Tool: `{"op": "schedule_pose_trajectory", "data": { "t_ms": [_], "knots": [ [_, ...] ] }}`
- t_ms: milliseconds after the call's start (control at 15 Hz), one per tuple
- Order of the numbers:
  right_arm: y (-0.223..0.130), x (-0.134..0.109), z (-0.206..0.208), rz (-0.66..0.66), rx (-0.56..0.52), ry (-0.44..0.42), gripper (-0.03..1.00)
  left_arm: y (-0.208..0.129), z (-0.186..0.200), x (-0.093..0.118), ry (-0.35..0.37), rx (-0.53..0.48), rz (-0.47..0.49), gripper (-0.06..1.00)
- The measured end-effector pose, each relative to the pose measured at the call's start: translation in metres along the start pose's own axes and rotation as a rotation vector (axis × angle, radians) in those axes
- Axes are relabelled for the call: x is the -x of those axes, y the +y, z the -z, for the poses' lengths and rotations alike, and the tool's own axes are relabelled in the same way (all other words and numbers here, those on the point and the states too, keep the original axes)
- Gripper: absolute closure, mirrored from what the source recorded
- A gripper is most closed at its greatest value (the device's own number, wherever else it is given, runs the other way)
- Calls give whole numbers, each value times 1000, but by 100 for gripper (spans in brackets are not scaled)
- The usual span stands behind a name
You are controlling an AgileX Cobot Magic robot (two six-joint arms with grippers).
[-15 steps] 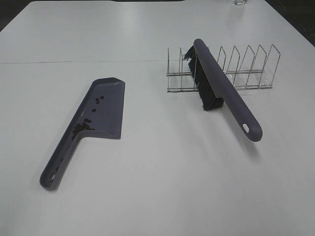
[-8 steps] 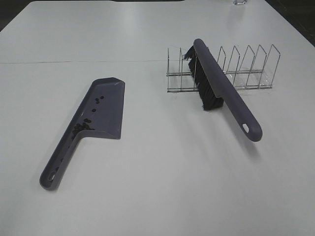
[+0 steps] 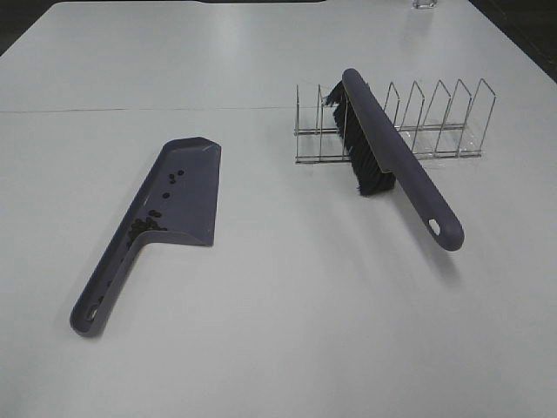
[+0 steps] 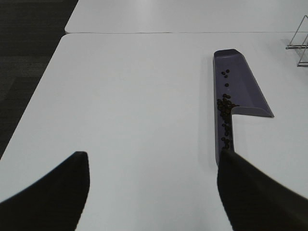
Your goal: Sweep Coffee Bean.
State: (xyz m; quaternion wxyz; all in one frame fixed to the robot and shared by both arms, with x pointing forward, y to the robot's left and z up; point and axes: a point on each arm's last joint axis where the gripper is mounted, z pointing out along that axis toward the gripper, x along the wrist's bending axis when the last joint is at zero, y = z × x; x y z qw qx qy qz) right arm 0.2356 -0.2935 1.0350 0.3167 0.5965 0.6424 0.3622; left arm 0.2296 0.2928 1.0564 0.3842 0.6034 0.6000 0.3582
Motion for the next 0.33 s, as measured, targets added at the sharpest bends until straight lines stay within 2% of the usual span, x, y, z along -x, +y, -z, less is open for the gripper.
{"op": "schedule_pose_trajectory", "data": {
  "t_ms": [333],
  "knots": [
    [0,0,0,4,0,-5,38,0,0,0,0,0,0,26]
  ]
}}
